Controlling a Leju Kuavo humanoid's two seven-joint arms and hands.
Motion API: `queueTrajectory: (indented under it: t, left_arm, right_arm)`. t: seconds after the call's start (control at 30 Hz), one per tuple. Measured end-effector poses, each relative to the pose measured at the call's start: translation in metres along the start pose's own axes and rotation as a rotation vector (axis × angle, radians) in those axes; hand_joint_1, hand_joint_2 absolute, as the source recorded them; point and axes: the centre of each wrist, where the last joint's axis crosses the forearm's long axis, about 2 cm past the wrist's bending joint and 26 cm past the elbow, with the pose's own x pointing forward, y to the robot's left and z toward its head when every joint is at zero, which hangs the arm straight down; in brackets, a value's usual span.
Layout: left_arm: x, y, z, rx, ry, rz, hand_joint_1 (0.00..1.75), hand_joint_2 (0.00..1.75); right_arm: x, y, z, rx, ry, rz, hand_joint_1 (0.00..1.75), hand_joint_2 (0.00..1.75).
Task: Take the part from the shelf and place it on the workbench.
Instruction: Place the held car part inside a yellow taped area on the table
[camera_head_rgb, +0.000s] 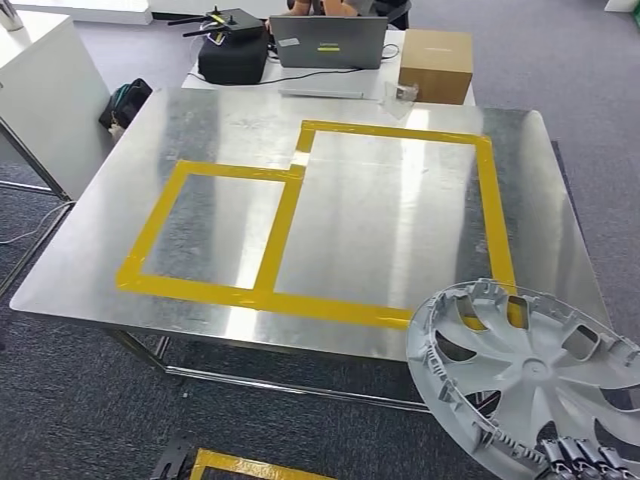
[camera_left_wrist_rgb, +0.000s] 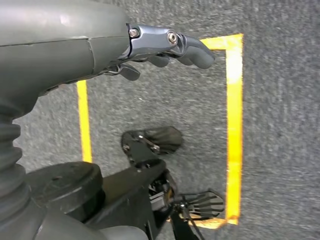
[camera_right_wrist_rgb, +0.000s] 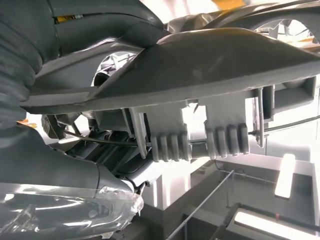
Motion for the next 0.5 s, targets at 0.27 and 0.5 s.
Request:
queueTrajectory:
  t: [0.27, 0.5]
  left_arm:
    - [0.01, 0.001, -0.004, 0.007, -0.02, 0.007, 0.0, 1.75]
    - [-0.001, 0.003, 0.0, 0.015, 0.004, 0.009, 0.0, 1.75]
  right_arm:
    - [0.0, -0.002, 0.0, -0.002, 0.016, 0.003, 1.75, 1.75]
    - [0.001, -0.002, 0.001, 0.002, 0.016, 0.001, 1.75, 1.75]
